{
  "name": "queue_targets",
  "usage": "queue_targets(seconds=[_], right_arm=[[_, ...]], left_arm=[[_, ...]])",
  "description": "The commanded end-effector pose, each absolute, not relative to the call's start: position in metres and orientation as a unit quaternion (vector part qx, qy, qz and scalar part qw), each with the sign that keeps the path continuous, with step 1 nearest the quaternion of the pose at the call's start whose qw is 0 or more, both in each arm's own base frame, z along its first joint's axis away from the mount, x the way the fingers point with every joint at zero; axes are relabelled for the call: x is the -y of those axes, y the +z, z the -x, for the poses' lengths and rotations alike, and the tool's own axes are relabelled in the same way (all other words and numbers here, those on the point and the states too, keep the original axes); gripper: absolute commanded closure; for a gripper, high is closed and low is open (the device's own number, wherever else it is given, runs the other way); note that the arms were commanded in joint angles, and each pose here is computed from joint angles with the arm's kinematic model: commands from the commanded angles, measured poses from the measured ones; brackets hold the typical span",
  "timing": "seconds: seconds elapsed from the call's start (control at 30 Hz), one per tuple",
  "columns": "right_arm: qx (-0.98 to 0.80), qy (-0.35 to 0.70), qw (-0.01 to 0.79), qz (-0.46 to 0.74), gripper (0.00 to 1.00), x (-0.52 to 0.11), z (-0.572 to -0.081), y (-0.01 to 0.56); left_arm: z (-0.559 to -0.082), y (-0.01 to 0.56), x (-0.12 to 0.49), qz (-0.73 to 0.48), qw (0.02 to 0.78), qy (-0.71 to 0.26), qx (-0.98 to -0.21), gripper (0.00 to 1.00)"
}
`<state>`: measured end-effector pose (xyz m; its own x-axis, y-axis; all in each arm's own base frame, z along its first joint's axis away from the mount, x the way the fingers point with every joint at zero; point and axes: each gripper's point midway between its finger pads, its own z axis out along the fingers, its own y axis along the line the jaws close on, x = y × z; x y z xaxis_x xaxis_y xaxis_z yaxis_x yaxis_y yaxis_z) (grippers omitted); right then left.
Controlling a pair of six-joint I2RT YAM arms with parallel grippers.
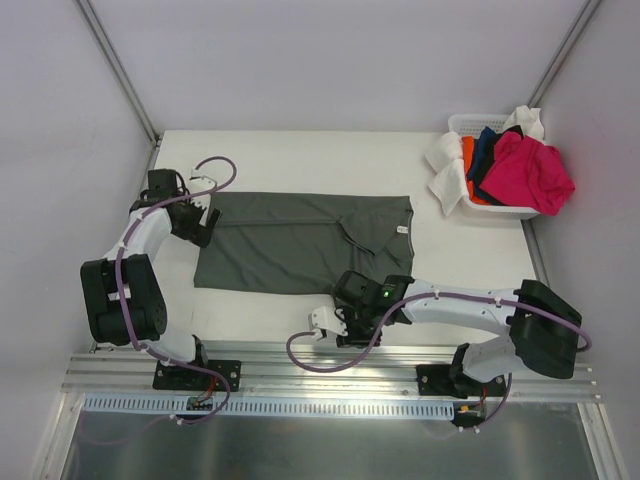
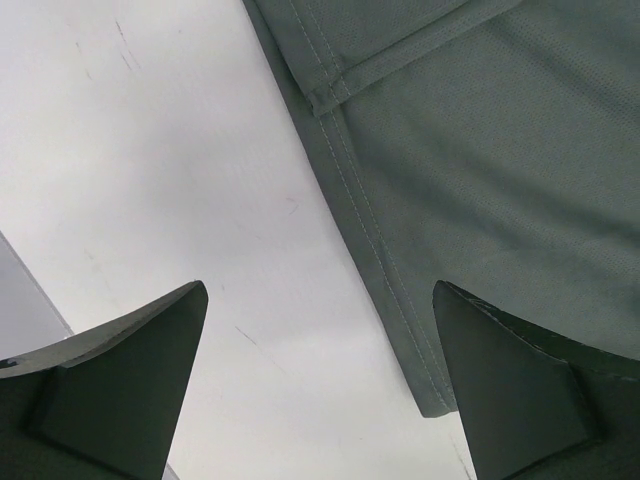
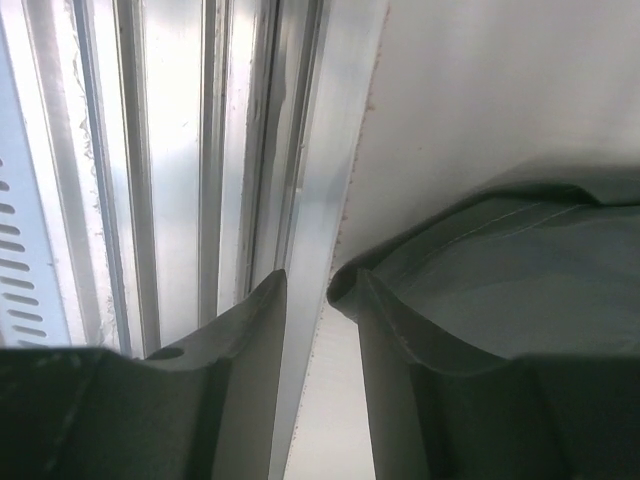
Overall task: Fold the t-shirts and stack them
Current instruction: Grap the side of the flattened tshirt closest away from the robot with both arms
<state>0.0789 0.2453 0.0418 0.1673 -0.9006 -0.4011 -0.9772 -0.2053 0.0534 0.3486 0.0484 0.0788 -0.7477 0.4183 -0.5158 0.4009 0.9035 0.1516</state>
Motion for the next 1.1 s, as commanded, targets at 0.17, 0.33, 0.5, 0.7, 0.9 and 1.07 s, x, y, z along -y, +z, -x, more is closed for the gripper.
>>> queue_targets(seconds=[0.17,0.33,0.5,0.7,0.9,1.07], right_arm=[[-0.618,0.164,0.072,0.765,0.64,-0.234,-0.072,0.019],[-0.619,0.147,0.088,0.766,0.77,-0.244,-0.085,0.014],[-0.620,0.121,0.109,0.768,0.99,-0.257,-0.105,0.021],[-0.634,0.072,0.134,0.758,0.99,-0.248,-0.148,0.066],[-0.674,0.055,0.131,0.725,0.99,-0.234,-0.174,0.104],[-0.674,0.048,0.136,0.725,0.99,-0.231,-0.176,0.107]], left_arm=[[-0.343,0.111,-0.044,-0.207,0.319,0.019,-0.925,0.02],[-0.337,0.111,-0.038,-0.208,0.323,0.005,-0.923,0.02],[-0.329,0.100,-0.037,-0.209,0.309,0.001,-0.928,0.02],[-0.314,0.090,-0.040,-0.247,0.297,0.015,-0.922,0.04],[-0.301,0.085,-0.046,-0.299,0.302,0.023,-0.905,0.07],[-0.293,0.077,-0.064,-0.364,0.294,0.040,-0.883,0.07]])
